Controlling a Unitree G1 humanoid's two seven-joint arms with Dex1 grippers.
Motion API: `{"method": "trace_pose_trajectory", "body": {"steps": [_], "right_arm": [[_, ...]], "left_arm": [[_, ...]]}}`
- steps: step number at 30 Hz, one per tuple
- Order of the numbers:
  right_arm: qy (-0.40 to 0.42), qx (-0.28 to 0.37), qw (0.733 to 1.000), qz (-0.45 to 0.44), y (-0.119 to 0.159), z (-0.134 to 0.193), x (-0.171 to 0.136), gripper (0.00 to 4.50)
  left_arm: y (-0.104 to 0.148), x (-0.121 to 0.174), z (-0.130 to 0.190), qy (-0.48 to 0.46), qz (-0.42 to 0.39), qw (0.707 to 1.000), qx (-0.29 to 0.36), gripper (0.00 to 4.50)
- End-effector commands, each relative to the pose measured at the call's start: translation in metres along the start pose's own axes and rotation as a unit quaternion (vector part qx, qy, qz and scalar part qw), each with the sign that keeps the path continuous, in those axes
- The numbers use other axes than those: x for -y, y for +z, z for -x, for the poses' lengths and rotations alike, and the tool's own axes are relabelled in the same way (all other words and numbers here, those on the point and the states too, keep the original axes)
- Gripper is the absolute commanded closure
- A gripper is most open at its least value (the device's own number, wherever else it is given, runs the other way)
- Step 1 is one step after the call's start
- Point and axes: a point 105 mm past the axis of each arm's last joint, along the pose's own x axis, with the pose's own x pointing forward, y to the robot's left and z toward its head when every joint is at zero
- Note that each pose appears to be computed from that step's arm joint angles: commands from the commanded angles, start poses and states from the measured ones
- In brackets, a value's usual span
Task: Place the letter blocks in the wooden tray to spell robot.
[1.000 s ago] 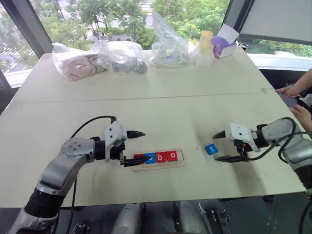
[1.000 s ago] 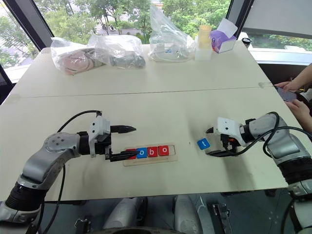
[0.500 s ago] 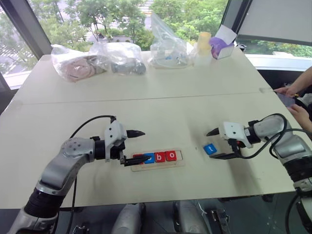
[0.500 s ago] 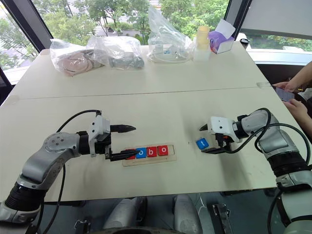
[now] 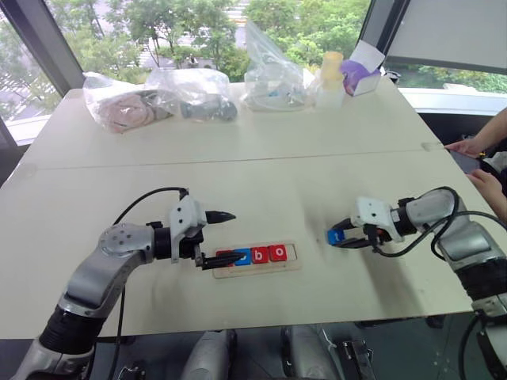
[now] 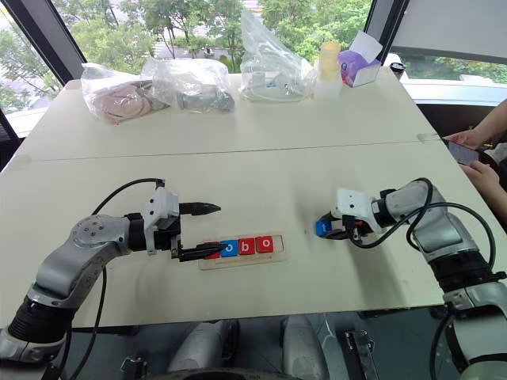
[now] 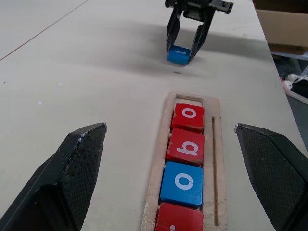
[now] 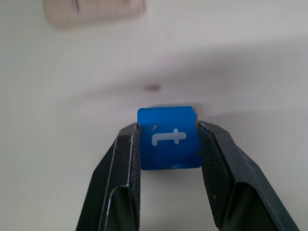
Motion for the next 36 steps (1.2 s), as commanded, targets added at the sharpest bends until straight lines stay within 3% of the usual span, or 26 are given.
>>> {"method": "trace_pose_trajectory", "body": {"steps": [1,7,14,21,36], "right_arm": [[-0.005,0.035,0.999,0.010,0.036,0.004,-0.007,3.37],[0.021,0.024,0.999,0.007,0.048,-0.013,-0.024,3.37],[0.026,0.025,0.999,-0.002,0.051,-0.027,-0.026,3.37],[0.025,0.025,0.999,0.000,0.050,-0.040,-0.025,3.37],[0.039,0.029,0.999,0.016,0.057,-0.054,-0.031,3.37]], "left_arm": [[0.010,0.001,0.002,0.000,-0.020,1.000,0.012,0.00],[0.013,-0.001,0.000,-0.004,-0.022,1.000,0.015,0.00],[0.015,0.001,0.000,-0.010,-0.024,0.999,0.021,0.00],[0.007,0.022,0.008,-0.069,-0.039,0.997,-0.002,0.00],[0.009,0.017,0.008,-0.053,-0.039,0.998,0.002,0.00]]}}
